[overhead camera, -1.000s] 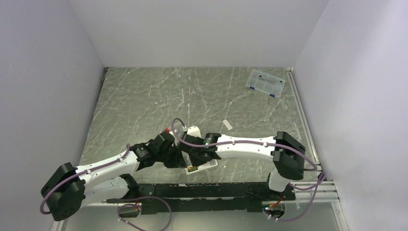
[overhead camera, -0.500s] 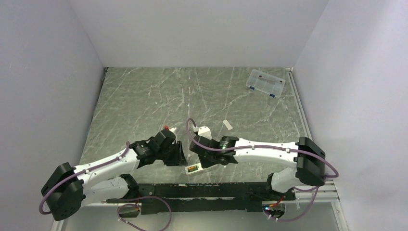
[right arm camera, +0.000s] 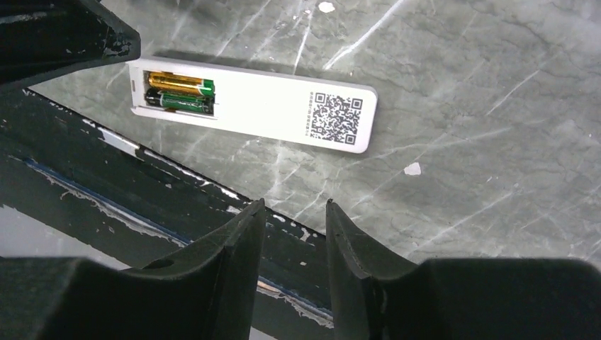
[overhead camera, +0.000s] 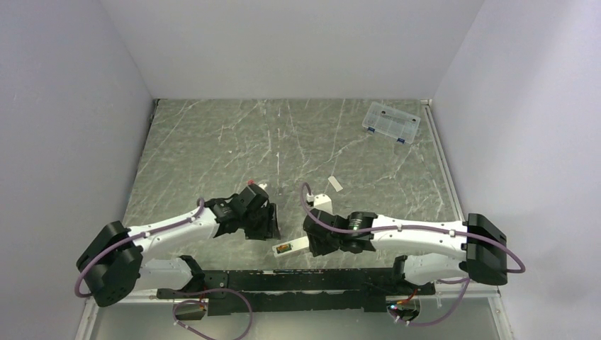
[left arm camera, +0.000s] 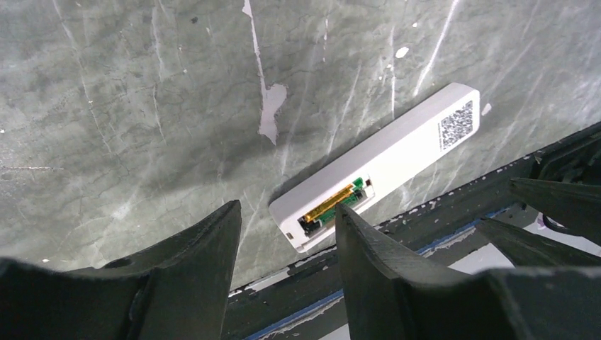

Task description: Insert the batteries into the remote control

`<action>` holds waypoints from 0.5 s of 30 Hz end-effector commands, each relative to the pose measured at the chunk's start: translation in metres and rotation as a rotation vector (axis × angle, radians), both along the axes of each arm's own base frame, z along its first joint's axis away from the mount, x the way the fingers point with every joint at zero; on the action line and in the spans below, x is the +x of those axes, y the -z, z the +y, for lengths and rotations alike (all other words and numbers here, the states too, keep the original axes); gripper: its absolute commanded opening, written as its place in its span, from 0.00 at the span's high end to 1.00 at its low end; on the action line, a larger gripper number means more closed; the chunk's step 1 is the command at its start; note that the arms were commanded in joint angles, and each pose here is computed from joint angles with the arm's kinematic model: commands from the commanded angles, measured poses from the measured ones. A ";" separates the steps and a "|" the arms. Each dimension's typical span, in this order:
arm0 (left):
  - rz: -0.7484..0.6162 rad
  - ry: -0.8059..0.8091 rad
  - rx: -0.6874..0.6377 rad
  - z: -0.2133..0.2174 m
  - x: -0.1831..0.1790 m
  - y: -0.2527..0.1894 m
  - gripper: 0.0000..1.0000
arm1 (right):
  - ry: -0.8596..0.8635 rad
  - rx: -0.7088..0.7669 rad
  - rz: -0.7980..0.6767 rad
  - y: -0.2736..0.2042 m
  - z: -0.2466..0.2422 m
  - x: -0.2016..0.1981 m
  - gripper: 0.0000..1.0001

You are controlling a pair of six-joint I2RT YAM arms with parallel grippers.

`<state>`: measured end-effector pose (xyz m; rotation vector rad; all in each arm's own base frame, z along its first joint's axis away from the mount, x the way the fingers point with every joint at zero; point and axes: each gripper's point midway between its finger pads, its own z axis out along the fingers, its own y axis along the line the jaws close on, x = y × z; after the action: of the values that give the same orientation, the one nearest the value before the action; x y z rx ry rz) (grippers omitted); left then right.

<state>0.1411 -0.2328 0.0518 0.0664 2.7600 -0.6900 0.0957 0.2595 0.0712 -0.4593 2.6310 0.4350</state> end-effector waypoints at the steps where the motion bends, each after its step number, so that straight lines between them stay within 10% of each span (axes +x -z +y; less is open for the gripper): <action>1: -0.031 0.024 0.007 -0.009 0.011 -0.005 0.42 | 0.045 0.089 -0.003 -0.005 0.005 0.002 0.60; 15: 0.028 0.055 -0.004 -0.021 0.008 0.016 0.54 | 0.077 0.110 0.062 0.023 0.002 0.004 0.70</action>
<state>0.1429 -0.2391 0.0277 0.1015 2.8341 -0.6373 0.0990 0.2498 0.0510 -0.3345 2.6612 0.5069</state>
